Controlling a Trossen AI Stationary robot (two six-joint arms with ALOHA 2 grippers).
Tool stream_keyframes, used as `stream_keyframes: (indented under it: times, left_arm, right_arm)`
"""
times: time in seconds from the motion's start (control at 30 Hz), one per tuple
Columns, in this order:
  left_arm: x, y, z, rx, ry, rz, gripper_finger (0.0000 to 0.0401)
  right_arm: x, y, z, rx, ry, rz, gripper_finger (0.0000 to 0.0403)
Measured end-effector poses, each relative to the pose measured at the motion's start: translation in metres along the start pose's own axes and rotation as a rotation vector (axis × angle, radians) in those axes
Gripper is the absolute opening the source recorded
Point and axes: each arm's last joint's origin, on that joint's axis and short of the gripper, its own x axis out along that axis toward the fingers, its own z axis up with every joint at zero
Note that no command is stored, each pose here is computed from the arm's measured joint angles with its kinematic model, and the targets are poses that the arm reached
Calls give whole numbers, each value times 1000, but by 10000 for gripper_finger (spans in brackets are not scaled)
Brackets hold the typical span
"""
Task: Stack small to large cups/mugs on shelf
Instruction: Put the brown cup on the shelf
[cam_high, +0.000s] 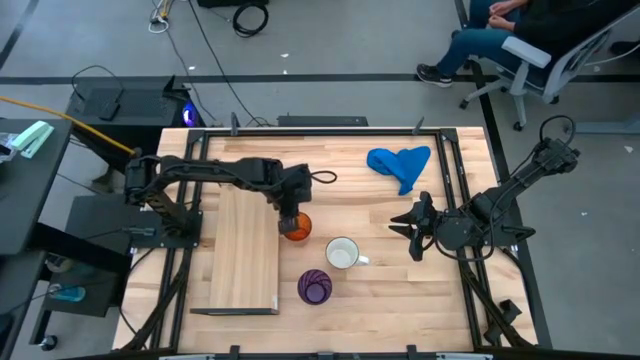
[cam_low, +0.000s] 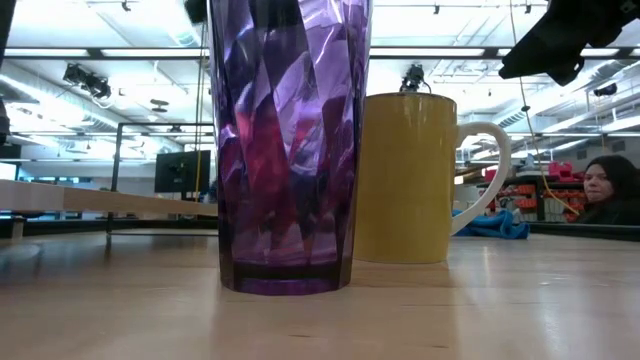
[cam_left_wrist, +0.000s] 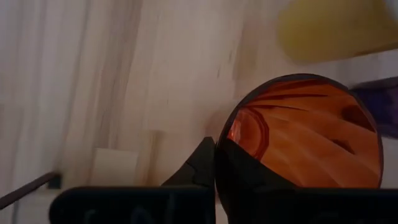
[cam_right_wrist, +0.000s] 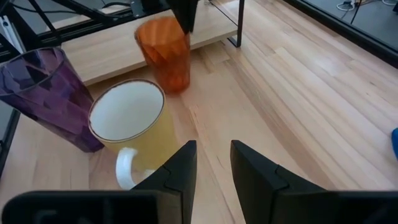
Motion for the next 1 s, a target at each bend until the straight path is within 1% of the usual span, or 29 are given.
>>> stream_keyframes:
  times: [0.1,0.2,0.33,0.43,0.53,0.6,0.67,0.83,0.9,1.0]
  left_arm:
    - [-26,-8,11,11,17,18,13]
    - [-59,-19,23,44,-6,56,13]
    - [-103,-31,30,79,-14,115,13]
    - [-133,-35,27,35,2,207,13]
    - [-154,-34,20,-23,37,307,13]
    - [-161,-33,17,-56,48,346,13]
    - [-163,-33,15,-66,25,348,13]
    - [-160,-28,4,-75,62,352,13]
    - [-158,-21,-6,-93,96,364,13]
    - [-158,-10,-32,-148,133,385,13]
  right_arm:
    - [0,0,0,-1,0,0,105]
    - [0,0,0,-2,0,1,105]
    - [0,0,0,-7,3,3,105]
    - [0,0,0,-11,11,14,105]
    - [0,1,-1,-15,15,18,105]
    - [0,1,-1,-27,15,18,105]
    - [0,1,-1,-32,15,18,105]
    - [0,1,-1,-32,22,26,105]
    - [0,1,-1,-29,29,30,105]
    - [0,1,-2,-26,33,37,105]
